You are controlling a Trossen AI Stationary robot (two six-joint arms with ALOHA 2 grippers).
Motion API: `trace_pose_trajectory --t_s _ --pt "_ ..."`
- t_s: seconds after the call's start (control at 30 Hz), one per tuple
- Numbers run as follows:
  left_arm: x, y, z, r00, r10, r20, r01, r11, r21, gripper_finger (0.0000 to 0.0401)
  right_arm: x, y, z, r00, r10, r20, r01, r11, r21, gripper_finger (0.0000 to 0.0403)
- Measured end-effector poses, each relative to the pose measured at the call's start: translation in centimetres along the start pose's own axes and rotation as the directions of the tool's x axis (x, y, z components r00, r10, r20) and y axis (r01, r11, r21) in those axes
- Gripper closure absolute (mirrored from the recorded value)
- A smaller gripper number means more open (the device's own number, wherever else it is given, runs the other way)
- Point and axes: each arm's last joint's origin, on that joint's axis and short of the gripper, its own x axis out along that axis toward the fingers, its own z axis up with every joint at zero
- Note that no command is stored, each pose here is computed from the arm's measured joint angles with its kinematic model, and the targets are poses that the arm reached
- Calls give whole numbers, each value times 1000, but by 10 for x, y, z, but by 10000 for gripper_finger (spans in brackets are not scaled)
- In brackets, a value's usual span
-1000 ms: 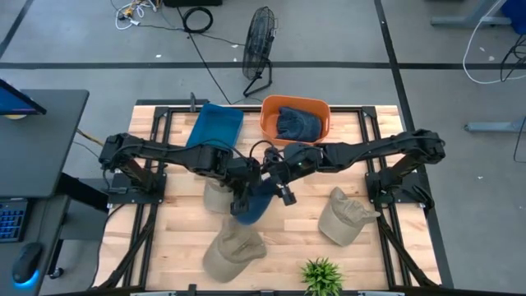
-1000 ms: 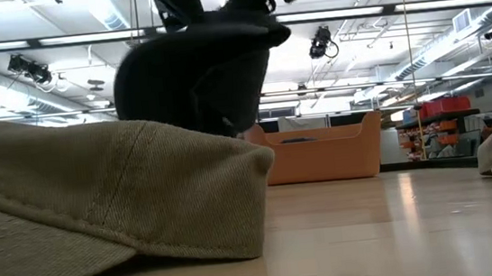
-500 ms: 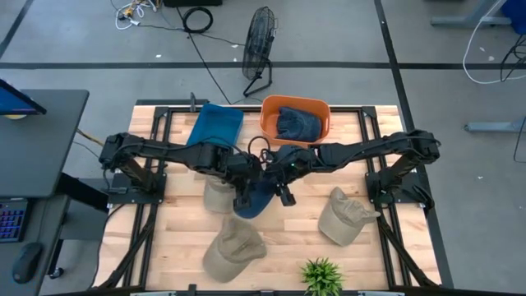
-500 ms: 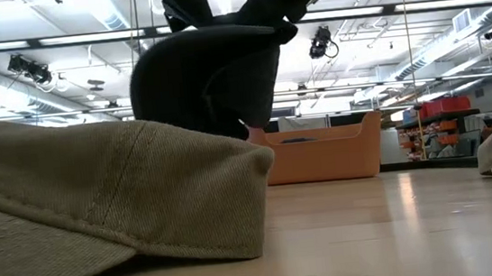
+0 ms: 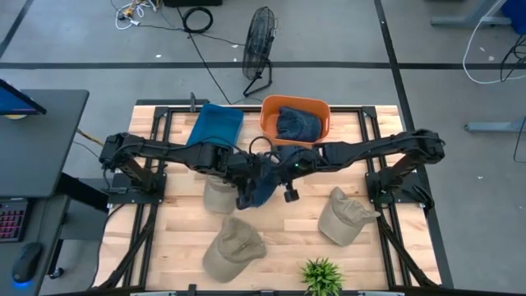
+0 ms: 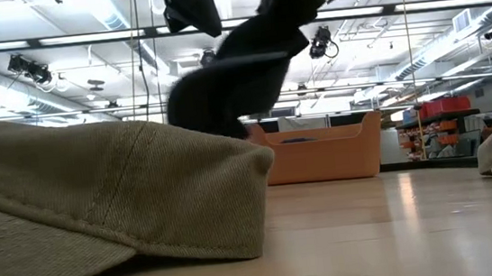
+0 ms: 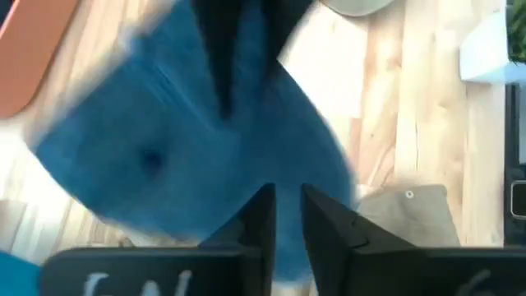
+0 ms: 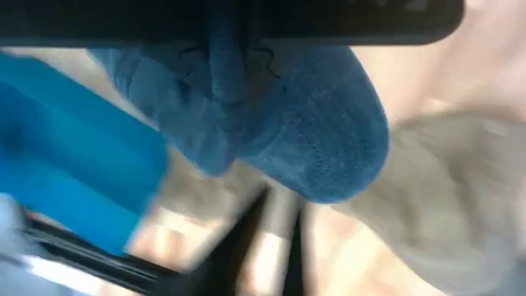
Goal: Pick & Place hat
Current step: Put the blue cap into the orange bin
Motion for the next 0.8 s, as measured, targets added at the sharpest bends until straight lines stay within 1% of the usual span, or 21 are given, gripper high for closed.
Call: trace_pose_trajectory --t_s 0.07,0.2,0.3,0.37,0.43,0.5,0.53,0.63,0.67,0.7,0.73,0.8 --pt "0 1 0 1000 22 3 -22 1000 -17 312 -11 -1 -1 998 -46 -31 45 999 -6 394" --pt "-3 3 0 994 108 31 -106 993 -43 265 -36 -1 -5 993 -59 -99 58 998 -16 394" --pt "-11 6 1 983 172 67 -167 983 -71 233 -58 0 -12 977 -105 -184 98 994 -48 394" --pt "-16 7 0 977 199 80 -193 978 -74 217 -73 -2 -16 957 -178 -229 163 983 -81 395" --pt "-20 8 0 972 215 95 -208 975 -79 207 -86 -7 -17 928 -285 -241 274 958 -80 395" --pt "-22 8 1 969 222 110 -213 974 -82 202 -98 -14 -17 887 -396 -237 400 916 -30 395" --pt "-22 8 1 969 222 110 -214 973 -82 200 -102 -18 -16 859 -455 -236 470 883 6 396" --pt "-23 8 1 968 221 117 -212 974 -84 200 -110 -30 -19 738 -618 -271 660 746 96 396" --pt "-23 8 1 968 221 117 -212 974 -85 201 -111 -35 -20 701 -653 -285 701 704 114 396" --pt "-23 8 2 968 221 118 -211 974 -85 203 -111 -40 -22 676 -673 -299 728 673 131 396" --pt "-23 8 2 968 220 122 -210 974 -86 203 -109 -46 -23 661 -683 -310 744 651 152 396" --pt "-23 8 3 967 217 131 -206 974 -89 203 -101 -57 -28 653 -679 -335 753 631 189 396"
